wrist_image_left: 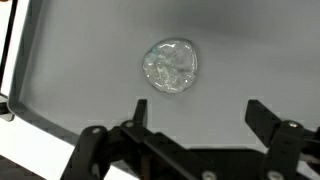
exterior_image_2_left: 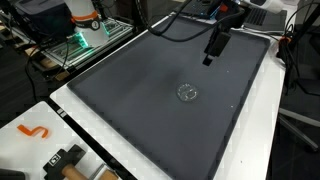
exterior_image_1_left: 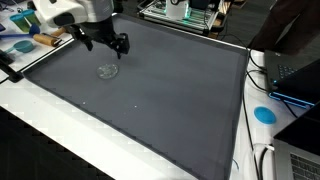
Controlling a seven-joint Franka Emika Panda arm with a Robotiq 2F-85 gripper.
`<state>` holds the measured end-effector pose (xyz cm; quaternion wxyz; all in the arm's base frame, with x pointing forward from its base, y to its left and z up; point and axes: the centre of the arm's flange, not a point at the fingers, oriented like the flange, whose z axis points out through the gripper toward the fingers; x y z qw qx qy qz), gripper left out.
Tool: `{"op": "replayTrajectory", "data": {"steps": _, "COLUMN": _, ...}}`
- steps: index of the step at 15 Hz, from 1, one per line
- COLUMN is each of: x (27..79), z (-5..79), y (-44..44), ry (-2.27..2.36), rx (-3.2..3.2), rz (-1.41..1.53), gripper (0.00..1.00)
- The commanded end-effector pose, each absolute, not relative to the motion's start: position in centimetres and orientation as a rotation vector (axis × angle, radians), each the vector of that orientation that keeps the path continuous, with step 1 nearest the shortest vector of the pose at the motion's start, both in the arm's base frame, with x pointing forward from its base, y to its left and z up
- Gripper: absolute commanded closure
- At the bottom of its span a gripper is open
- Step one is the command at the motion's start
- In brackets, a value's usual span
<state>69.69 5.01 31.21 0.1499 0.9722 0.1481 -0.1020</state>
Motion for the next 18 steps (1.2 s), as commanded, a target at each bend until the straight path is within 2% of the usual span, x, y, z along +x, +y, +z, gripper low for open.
{"op": "replayTrajectory", "data": {"steps": 1, "x": 67.4, "z": 30.9, "y": 5.7, "ry": 0.370, "rx": 2.780, "rz": -0.286, "gripper": 0.00}}
{"op": "replayTrajectory", "data": {"steps": 18, "x": 65.0, "z": 30.9, "y": 5.5, "ry": 0.347, "rx": 2.764, "rz": -0.176, "gripper": 0.00}}
